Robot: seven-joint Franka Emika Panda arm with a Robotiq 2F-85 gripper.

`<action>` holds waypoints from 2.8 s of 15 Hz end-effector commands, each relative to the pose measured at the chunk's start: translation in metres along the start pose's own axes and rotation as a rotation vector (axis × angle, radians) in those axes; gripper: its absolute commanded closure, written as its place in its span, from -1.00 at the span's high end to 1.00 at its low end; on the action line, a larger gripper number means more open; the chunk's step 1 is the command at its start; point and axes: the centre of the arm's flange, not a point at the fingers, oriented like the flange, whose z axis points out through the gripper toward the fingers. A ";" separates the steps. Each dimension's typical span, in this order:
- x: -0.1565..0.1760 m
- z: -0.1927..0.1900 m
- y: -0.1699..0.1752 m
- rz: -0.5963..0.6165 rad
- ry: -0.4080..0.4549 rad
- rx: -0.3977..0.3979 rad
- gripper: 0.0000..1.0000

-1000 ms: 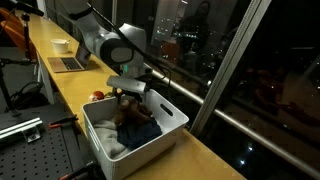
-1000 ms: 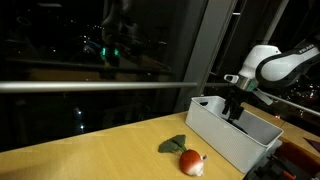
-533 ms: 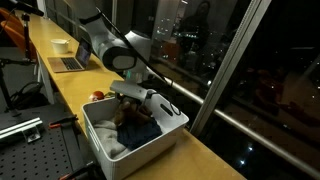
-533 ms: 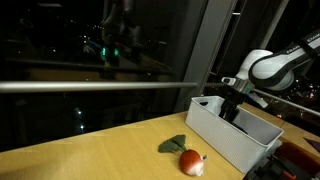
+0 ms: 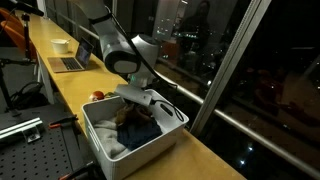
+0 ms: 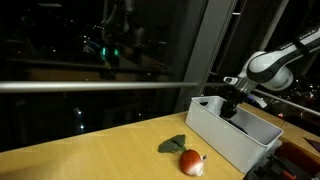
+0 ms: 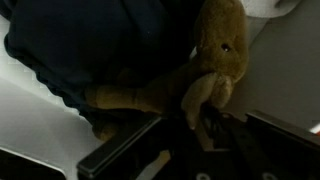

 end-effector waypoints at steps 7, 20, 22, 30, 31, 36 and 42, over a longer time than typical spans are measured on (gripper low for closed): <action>-0.020 -0.121 -0.038 0.013 0.001 -0.090 -0.98; 0.151 -0.254 -0.236 -0.241 -0.123 -0.337 -0.98; 0.164 -0.248 -0.244 -0.268 -0.141 -0.337 -0.98; 0.185 -0.190 -0.234 -0.296 -0.184 -0.248 -0.28; 0.183 -0.183 -0.230 -0.292 -0.191 -0.243 -0.11; 0.148 -0.174 -0.185 -0.233 -0.217 -0.231 0.61; 0.073 -0.169 -0.081 -0.198 -0.243 -0.300 1.00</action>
